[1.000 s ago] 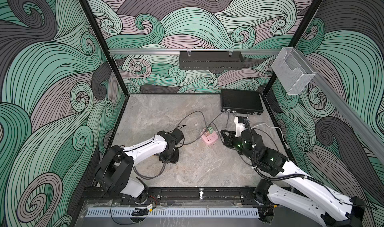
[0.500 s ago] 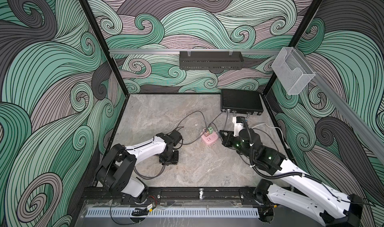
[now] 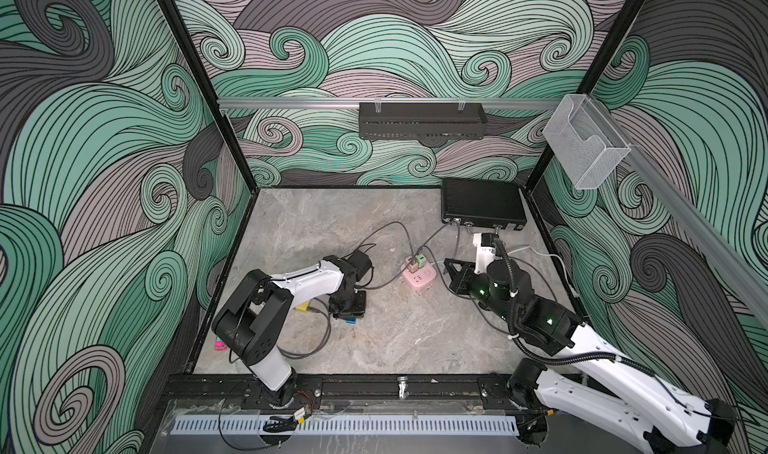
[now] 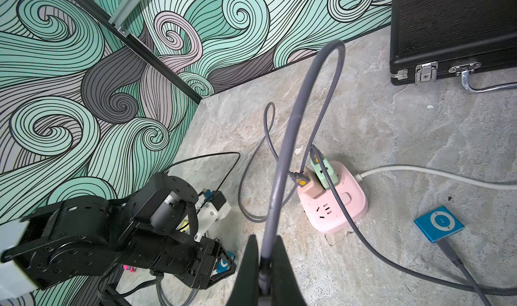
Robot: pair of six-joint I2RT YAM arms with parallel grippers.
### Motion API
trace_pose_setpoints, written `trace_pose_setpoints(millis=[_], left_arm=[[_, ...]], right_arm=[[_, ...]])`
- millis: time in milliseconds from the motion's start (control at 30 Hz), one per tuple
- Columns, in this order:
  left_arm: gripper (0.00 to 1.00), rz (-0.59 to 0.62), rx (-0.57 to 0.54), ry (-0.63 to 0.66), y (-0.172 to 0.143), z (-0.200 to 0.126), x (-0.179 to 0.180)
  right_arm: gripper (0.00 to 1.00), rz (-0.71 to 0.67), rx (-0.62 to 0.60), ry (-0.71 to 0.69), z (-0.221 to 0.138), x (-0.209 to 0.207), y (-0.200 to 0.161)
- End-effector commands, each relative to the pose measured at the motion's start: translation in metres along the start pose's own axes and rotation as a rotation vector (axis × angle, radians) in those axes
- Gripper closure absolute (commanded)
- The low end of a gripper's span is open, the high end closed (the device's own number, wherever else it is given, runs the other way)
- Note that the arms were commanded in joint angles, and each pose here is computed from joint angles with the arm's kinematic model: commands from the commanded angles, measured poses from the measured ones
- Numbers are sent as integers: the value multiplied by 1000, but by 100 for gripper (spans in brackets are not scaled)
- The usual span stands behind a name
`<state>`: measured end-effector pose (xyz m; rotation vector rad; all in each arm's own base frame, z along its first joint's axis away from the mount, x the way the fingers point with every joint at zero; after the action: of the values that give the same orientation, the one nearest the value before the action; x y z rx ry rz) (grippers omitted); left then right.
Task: Charge mp3
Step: Adjust the mp3 player at the center of the board.
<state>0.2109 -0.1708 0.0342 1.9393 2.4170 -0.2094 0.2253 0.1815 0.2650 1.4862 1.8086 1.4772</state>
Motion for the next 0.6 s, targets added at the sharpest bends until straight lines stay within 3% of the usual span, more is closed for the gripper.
trace_pose_setpoints(millis=[0,167,567], left_arm=[[54,21,2,10,7,2,-5],[55,-6,15,75,3,6,8],[58,63,-22,178,5,11,13]], right_arm=[[100,-5,-14,-35,-4,-6,4],[100,-5,-16,-37,-5,-8,2],[100,4,-18,-38,-5,-10,0]])
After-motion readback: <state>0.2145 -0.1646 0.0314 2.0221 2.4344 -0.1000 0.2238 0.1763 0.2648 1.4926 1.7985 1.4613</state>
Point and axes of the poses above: each gripper's point midway between its finger pads, its own z axis out along the fingers, its own x axis along the line the jaws close on, y = z × x, the point moved 2 cm from there along -z, back along the fingers, and after that the axes turned 15 degrees about -z, right-handed, at the moved point
